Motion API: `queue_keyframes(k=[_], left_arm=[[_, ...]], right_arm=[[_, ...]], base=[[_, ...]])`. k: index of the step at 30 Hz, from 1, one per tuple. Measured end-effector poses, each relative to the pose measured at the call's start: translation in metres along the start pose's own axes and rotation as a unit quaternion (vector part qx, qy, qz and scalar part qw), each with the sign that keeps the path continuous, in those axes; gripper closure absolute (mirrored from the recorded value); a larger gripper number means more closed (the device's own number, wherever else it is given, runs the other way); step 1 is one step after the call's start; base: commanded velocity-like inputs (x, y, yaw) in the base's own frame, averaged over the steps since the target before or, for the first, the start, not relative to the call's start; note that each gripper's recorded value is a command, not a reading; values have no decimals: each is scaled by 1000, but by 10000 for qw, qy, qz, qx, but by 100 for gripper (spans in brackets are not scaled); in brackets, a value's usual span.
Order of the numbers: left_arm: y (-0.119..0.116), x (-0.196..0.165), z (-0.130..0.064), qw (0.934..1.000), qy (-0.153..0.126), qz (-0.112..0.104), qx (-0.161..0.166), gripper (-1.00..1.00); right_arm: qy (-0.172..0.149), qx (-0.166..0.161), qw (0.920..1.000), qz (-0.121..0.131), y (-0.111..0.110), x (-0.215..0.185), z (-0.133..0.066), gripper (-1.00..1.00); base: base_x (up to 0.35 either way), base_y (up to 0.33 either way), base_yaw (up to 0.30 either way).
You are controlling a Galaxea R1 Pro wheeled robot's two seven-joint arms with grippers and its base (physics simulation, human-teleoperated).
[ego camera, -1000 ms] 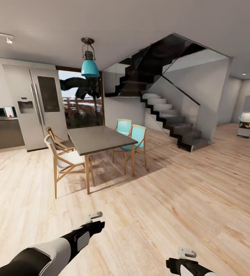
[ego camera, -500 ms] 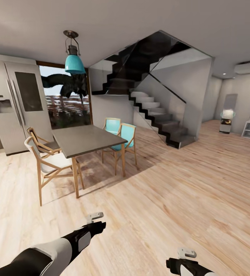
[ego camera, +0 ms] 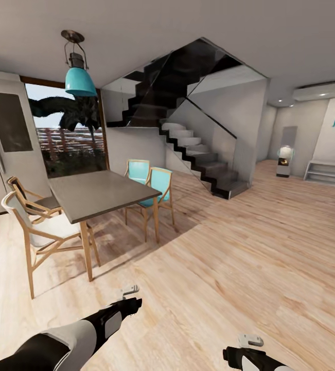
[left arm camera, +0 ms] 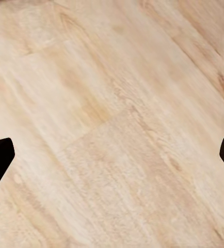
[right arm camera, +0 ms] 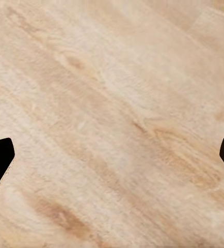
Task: Place each of the two pumpkins and all three candles from the living room inside a cabinet in the living room (use any cabinet), then make sure every cabinet is closed, and position the cauldron so it is next to a table in the living room.
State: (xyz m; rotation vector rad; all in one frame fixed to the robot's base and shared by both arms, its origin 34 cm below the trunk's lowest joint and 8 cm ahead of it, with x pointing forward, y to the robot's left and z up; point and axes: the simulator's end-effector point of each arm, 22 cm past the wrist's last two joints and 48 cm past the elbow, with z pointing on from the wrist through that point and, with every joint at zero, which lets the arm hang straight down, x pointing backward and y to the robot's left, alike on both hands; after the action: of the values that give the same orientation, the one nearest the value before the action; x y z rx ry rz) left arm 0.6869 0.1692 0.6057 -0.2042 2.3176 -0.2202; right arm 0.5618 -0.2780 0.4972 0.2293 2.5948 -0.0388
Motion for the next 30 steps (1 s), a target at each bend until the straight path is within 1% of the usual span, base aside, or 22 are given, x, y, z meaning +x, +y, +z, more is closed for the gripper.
queue_keyframes(k=[17, 20, 26, 30], left_arm=[[0, -2, -1, 10000, -18, 2, 4, -100], [0, -2, -1, 10000, -18, 2, 4, -100], [0, -2, -1, 10000, -19, 2, 3, -100], [0, -2, -1, 10000, -18, 2, 4, -100]], right_arm=[[-18, -2, 10000, 9, 0, -2, -1, -100], [-18, 3, 10000, 9, 0, -2, -1, -100], [-18, 4, 10000, 2, 0, -2, -1, -100], [-18, 5, 10000, 6, 0, -2, -1, -100]], base=[[323, 113, -292], [328, 83, -154], [333, 19, -39], [334, 1, -167]])
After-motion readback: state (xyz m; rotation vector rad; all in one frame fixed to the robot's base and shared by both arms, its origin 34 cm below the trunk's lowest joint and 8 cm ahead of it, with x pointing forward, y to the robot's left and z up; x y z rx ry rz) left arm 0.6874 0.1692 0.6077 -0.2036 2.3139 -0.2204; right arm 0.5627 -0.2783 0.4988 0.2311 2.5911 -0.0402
